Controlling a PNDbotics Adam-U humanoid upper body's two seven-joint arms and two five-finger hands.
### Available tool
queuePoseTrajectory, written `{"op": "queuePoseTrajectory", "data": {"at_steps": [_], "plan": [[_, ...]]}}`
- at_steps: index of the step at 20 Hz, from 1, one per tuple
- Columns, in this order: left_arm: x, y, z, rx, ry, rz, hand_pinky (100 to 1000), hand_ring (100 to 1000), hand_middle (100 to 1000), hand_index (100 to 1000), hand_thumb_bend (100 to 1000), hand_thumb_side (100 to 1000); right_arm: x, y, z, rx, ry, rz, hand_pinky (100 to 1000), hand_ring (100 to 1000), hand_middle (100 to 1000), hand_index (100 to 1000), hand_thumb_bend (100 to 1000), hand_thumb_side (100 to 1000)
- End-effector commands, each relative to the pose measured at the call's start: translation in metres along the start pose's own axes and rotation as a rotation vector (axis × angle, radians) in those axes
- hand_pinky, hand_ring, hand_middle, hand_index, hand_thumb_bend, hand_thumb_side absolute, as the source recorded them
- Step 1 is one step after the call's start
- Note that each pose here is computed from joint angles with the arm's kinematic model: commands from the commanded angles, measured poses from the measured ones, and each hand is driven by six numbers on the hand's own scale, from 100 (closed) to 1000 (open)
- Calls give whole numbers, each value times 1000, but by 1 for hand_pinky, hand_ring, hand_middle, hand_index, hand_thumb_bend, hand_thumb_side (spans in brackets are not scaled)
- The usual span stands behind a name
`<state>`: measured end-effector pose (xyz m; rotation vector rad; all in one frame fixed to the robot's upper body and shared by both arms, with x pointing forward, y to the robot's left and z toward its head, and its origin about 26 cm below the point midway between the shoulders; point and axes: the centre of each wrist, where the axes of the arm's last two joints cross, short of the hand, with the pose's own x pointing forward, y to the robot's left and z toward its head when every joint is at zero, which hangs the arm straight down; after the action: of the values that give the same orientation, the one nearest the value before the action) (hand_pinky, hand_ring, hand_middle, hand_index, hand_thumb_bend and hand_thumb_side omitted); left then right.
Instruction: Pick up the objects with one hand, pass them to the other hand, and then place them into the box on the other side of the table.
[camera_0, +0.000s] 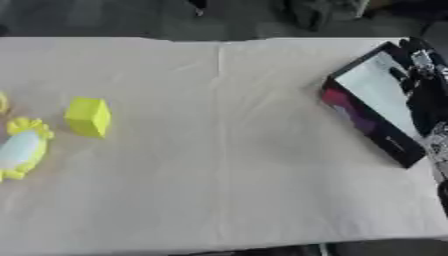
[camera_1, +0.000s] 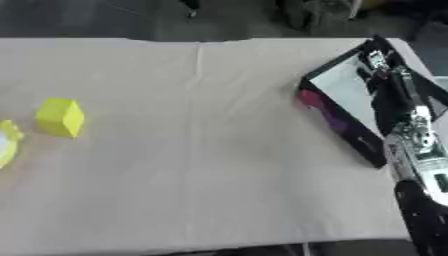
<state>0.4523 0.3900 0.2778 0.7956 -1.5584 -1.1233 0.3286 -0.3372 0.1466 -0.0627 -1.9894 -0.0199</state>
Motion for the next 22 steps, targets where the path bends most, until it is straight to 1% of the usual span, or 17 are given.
{"op": "queuePoseTrajectory", "data": {"at_steps": [1, 3, 5, 8, 10, 11, 12, 13, 16, 19, 22], "plan": [[1, 13, -7, -91, 10, -91, 843, 757, 754, 876, 716, 405, 14, -4, -6, 22, -37, 22, 1000, 1000, 1000, 1000, 100, 624], [8, 12, -16, -122, -8, -135, 843, 764, 758, 874, 776, 338, 13, -3, -6, 23, -32, 21, 1000, 1000, 1000, 1000, 100, 625], [13, 10, -24, -154, -24, -175, 848, 770, 757, 857, 806, 276, 12, -3, -6, 25, -27, 20, 1000, 1000, 1000, 1000, 100, 625], [16, 4, -32, -266, -31, -229, 855, 787, 766, 829, 773, 269, 12, -3, -6, 26, -27, 21, 1000, 1000, 1000, 1000, 100, 624], [17, -2, -38, -359, -28, -254, 856, 795, 768, 818, 769, 232, 12, -2, -6, 29, -26, 19, 1000, 1000, 1000, 1000, 100, 625], [19, -4, -40, -401, -29, -264, 856, 795, 768, 818, 769, 232, 12, -2, -6, 30, -25, 18, 1000, 1000, 1000, 1000, 100, 625], [21, -7, -43, -445, -35, -279, 856, 796, 761, 809, 768, 187, 12, -1, -6, 32, -23, 16, 1000, 1000, 1000, 1000, 100, 626], [23, -10, -45, -478, -40, -289, 857, 796, 760, 807, 759, 165, 11, -1, -6, 33, -21, 15, 1000, 1000, 1000, 1000, 100, 626], [29, -16, -52, -536, -57, -302, 867, 797, 752, 796, 727, 100, 11, 0, -6, 35, -18, 12, 1000, 1000, 1000, 1000, 100, 627], [35, -22, -57, -574, -69, -303, 875, 803, 751, 791, 707, 100, 10, 1, -7, 36, -14, 9, 1000, 1000, 1000, 1000, 100, 629], [42, -28, -64, -600, -78, -307, 880, 807, 755, 796, 707, 100, 10, 3, -7, 41, -14, 5, 1000, 1000, 1000, 1000, 100, 629]]}}
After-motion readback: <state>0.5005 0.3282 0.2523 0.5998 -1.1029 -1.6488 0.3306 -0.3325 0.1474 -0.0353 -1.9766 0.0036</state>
